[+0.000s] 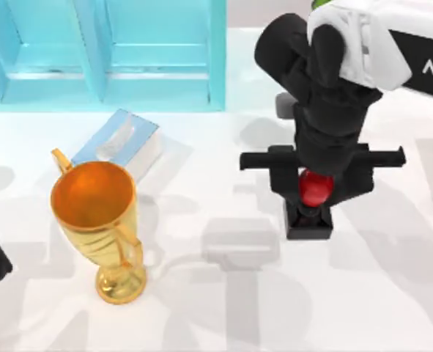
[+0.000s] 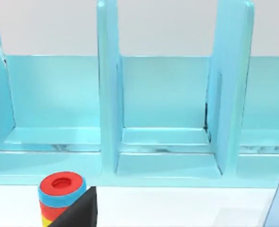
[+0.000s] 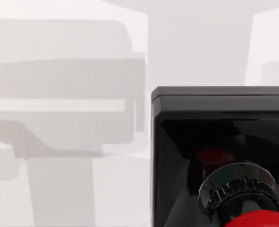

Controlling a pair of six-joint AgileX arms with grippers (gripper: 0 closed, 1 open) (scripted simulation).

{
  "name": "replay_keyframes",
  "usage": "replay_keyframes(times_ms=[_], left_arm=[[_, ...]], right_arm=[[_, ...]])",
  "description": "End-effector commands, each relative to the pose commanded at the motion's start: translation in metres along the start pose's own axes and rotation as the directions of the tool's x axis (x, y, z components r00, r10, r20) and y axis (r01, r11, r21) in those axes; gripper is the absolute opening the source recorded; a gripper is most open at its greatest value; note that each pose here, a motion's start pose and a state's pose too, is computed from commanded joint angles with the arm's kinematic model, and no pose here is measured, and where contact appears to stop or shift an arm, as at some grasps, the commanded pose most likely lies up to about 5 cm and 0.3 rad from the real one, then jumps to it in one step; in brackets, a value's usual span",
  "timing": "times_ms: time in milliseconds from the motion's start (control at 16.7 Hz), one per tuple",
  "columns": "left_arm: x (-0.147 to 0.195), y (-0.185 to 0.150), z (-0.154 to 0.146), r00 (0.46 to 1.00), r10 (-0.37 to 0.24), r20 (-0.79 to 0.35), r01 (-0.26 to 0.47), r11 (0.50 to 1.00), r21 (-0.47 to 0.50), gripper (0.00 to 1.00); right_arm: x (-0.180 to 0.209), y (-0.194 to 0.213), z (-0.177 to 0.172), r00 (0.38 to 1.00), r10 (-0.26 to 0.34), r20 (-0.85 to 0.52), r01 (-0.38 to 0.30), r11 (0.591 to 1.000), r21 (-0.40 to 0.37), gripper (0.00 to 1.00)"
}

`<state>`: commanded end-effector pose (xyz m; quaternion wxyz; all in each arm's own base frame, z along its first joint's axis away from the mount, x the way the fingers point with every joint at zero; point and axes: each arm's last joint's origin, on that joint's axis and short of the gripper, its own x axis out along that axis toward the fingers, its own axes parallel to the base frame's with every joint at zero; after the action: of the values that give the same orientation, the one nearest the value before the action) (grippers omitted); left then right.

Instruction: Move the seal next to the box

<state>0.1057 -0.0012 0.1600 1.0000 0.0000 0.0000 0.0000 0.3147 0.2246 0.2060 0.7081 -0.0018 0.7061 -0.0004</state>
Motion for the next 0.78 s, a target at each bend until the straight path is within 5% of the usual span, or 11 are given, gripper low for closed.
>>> replay_keyframes(times_ms=[300,780], left_arm=[[0.0,0.0,0.0,1.0,0.0,0.0,0.0,1.0,0.0,1.0],[0.0,0.0,0.0,1.0,0.0,0.0,0.0,1.0,0.0,1.0]], right_arm=[[-0.032,-0.009,0.037,1.0,-0.009,0.002,0.009,0.999,-0.034,0.0],[-0.084,-0.16,0.112,1.0,-0.007,-0.027,0.007,1.0,0.01,0.0]])
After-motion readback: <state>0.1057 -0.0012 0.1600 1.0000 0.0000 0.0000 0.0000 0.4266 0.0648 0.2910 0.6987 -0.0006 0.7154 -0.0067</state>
